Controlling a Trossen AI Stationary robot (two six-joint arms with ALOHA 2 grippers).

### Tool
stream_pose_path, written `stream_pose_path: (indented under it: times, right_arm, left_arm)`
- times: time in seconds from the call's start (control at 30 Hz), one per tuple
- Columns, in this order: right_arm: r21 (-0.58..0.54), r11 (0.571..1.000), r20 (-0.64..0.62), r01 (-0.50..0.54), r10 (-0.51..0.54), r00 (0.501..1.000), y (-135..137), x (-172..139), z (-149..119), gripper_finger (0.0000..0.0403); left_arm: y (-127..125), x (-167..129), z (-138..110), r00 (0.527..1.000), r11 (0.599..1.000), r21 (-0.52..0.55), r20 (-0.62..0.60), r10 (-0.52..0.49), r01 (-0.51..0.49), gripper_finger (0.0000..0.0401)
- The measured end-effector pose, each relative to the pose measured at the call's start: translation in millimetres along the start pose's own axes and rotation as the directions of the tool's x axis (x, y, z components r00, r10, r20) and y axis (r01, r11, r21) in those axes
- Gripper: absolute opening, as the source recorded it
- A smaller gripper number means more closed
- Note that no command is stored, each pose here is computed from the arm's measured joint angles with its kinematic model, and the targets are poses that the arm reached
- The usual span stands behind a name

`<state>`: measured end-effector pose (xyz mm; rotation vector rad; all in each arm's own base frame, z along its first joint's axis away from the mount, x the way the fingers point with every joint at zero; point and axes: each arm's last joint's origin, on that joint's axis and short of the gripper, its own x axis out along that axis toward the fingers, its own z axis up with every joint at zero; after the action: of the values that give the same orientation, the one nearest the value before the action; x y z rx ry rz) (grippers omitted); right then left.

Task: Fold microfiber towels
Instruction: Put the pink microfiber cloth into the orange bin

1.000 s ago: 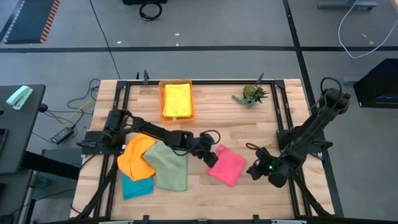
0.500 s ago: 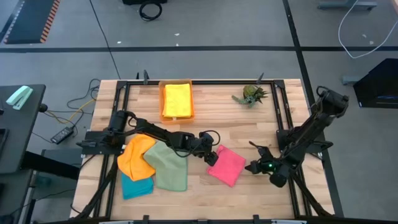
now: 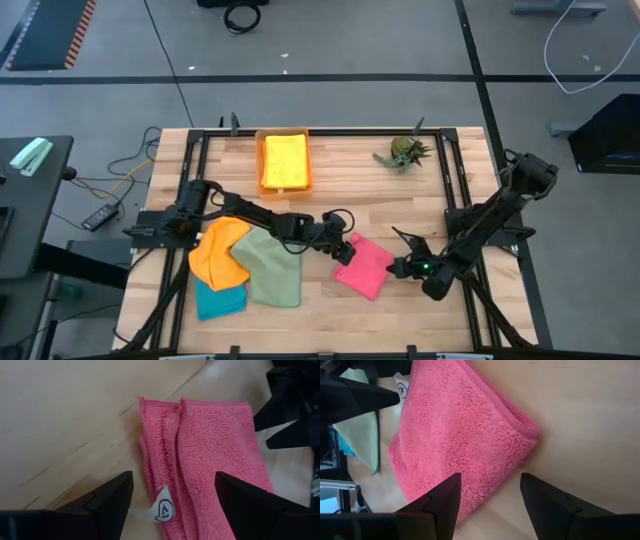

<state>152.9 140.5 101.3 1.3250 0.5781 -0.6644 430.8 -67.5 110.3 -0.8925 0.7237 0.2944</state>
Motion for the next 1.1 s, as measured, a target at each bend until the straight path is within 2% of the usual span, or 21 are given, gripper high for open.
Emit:
stream_pose_path:
  times: [0.17,0.53,0.67,0.87,1.0,1.1]
  right_arm:
    - [-0.032,0.999,0.015,0.006,-0.006,1.000,3.1,3.9,5.0,0.0216]
    - [-0.088,0.996,0.054,0.018,-0.013,0.998,6.0,9.2,13.0,0.0210]
    - [-0.109,0.994,0.063,0.023,-0.016,0.998,6.0,10.0,14.4,0.0171]
    - [-0.149,0.988,0.099,0.036,-0.022,0.995,3.2,10.8,17.1,0.0073]
    - [-0.141,0.990,0.134,0.017,0.002,0.991,5.8,12.4,19.8,0.0014]
    - [-0.142,0.990,0.137,-0.013,0.032,0.990,12.7,14.4,23.3,0.0009]
  left_arm:
    - [0.4,0.6,-1.0,1.000,1.000,0.020,-0.024,-0.011,0.011,0.0272]
    - [4.3,16.5,-16.3,0.995,0.997,0.053,-0.084,-0.056,0.061,0.0167]
    - [6.1,17.0,-15.4,0.993,0.995,0.078,-0.100,-0.056,0.064,0.0124]
    - [8.4,17.3,-10.9,0.994,0.995,0.073,-0.093,-0.063,0.070,0.0022]
    - [6.2,15.1,-7.5,0.995,0.995,0.064,-0.064,-0.074,0.078,0.0017]
    - [3.6,8.1,1.6,0.995,0.994,0.060,-0.045,-0.084,0.087,0.0011]
